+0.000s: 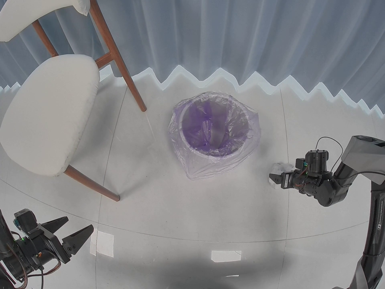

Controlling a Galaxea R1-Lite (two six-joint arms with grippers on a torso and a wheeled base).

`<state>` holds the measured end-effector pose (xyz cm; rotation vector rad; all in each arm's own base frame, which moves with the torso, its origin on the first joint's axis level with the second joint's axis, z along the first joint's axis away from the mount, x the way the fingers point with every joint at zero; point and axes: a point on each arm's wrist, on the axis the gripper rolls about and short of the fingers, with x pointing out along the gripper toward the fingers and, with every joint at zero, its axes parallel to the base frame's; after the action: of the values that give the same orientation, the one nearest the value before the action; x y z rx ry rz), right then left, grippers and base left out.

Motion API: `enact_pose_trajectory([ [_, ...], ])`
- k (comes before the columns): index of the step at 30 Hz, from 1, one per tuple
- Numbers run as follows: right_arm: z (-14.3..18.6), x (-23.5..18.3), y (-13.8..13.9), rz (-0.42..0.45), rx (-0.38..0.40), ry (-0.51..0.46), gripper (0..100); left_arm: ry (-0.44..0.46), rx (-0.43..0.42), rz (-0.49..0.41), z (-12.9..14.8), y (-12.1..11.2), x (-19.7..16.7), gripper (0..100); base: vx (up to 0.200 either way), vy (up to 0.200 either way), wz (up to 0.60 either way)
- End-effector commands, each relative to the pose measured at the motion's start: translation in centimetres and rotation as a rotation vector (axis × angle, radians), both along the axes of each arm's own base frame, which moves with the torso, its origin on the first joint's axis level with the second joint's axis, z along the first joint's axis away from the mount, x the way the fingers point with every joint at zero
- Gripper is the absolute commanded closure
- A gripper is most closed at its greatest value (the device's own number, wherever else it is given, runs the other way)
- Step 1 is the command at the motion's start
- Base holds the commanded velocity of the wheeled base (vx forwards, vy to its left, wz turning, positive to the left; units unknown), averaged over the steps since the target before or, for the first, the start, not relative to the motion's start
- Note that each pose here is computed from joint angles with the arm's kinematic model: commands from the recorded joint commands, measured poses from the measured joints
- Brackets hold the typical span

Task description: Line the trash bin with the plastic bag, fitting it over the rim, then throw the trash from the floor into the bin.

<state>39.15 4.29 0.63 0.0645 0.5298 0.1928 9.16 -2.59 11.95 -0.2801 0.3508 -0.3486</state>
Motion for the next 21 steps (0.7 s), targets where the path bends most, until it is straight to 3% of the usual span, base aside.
enact_pose_trajectory([
  [1,-0.4,3.5,-2.0,-0.067,-0.008,0.042,0,0.027,0.008,-0.004,-0.5,0.0,-0.2,0,0.0,0.0,0.0],
  [9,-1.0,7.4,-6.7,-0.212,-0.02,0.072,0,0.038,0.008,0.003,-0.6,0.1,-0.2,0,0.0,0.0,0.0],
  [21,-5.0,8.4,-6.5,-0.208,-0.021,0.151,0,0.06,0.016,-0.001,-0.9,0.0,0.1,0,0.0,0.0,0.0],
])
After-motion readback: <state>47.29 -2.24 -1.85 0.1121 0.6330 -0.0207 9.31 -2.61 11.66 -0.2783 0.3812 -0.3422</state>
